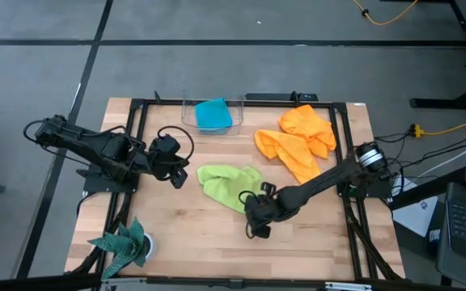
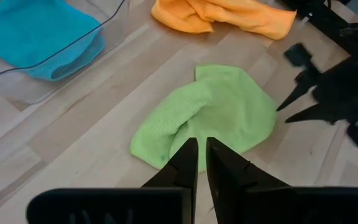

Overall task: Fold microfiber towels
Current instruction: Fold the green microfiber cloth

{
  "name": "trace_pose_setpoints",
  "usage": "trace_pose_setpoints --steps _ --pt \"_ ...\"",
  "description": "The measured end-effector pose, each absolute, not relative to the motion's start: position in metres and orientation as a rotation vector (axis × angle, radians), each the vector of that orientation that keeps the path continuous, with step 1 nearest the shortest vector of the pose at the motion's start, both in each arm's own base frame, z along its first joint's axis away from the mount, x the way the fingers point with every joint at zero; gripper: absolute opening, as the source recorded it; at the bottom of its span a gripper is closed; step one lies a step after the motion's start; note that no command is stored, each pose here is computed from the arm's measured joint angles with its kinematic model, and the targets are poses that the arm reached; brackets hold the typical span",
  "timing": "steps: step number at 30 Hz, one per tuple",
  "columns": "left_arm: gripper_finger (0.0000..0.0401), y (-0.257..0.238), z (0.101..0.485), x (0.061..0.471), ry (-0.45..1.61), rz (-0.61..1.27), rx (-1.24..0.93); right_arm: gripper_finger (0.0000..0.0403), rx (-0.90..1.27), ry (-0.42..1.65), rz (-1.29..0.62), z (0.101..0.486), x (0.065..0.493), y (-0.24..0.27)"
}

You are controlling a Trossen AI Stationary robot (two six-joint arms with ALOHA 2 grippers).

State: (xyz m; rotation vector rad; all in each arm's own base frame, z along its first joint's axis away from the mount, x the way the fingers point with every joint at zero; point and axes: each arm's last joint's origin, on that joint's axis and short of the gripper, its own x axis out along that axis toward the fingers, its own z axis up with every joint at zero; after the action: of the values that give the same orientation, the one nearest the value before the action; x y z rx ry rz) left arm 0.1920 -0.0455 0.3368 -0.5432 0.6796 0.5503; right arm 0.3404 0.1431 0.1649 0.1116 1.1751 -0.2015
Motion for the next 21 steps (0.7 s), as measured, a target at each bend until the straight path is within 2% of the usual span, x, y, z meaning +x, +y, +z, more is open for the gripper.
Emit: trace_pose_setpoints --steps 5,13,16,21 --pt "0.0025 -0.045 0.337 0.192 0.682 0.551 -0.542 0.0122 0.054 1.227 -0.197 0.132 0.348 0.146" --pt "0.0025 -0.045 0.337 0.192 0.682 0.552 -0.541 0.0114 0.071 1.22 -0.246 0.127 0.35 0.146" --pt "0.0025 -0.046 0.336 0.192 0.689 0.545 -0.544 0.009 0.127 1.21 -0.29 0.126 0.351 0.142" --pt "0.0025 -0.052 0.33 0.199 0.761 0.494 -0.555 0.0013 0.277 1.155 -0.406 0.127 0.358 0.135"
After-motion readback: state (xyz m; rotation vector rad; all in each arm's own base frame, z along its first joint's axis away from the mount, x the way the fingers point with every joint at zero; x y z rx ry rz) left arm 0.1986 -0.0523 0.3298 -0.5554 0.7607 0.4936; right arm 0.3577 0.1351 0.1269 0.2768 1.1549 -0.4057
